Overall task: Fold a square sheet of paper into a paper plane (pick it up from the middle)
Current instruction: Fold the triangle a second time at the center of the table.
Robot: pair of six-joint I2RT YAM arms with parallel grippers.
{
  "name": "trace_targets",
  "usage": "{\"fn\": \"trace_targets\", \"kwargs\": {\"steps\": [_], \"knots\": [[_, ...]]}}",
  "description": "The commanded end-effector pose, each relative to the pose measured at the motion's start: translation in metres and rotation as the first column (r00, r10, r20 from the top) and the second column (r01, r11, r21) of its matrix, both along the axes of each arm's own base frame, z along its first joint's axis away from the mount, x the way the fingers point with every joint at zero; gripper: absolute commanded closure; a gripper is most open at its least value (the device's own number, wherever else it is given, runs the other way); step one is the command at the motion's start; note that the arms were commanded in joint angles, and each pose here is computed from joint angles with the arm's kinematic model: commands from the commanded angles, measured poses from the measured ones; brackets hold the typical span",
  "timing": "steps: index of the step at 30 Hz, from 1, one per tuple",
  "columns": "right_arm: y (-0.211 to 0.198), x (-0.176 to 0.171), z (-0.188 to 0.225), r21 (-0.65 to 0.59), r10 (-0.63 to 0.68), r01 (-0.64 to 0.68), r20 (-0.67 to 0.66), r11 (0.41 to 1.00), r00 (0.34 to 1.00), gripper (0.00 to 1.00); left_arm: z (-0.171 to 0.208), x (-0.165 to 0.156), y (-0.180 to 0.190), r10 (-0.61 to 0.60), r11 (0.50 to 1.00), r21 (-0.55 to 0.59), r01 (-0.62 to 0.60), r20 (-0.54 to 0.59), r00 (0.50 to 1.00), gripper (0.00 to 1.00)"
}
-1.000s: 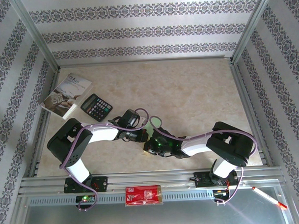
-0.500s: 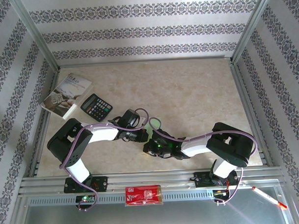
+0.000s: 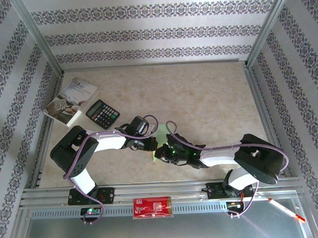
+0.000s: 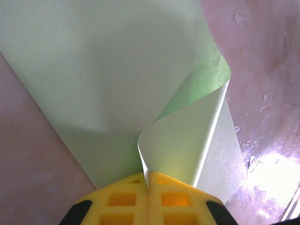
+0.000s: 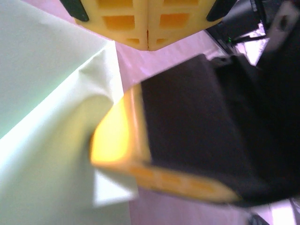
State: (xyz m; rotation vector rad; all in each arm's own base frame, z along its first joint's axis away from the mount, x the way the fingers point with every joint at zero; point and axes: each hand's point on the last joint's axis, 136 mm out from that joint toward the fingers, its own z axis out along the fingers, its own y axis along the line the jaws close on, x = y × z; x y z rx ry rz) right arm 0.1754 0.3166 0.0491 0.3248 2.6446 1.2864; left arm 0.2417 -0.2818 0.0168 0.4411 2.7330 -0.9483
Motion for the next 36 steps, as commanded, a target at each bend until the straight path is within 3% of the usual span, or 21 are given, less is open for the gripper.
{"fn": "trace_targets", "kwargs": {"steps": [1, 12, 21, 36], "knots": [[-0.023, 0.014, -0.001, -0.045, -0.031, 0.032, 0.037, 0.998, 0.999, 1.00, -0.035, -0.014, 0.031, 0.027, 0.987, 0.162, -0.015, -0.071, 0.997, 1.00], [-0.035, 0.058, 0.009, -0.072, -0.032, 0.038, 0.087, 0.997, 0.996, 1.00, -0.036, -0.014, 0.031, 0.028, 0.986, 0.164, -0.015, -0.076, 0.997, 1.00], [-0.021, 0.058, -0.005, -0.082, 0.009, -0.006, 0.043, 0.997, 0.999, 1.00, -0.036, -0.015, 0.032, 0.027, 0.986, 0.166, -0.014, -0.076, 0.997, 1.00], [-0.042, 0.057, -0.036, -0.141, -0.009, 0.006, -0.017, 0.990, 1.000, 1.00, -0.036, -0.014, 0.031, 0.023, 0.986, 0.167, -0.011, -0.074, 0.997, 1.00]]}}
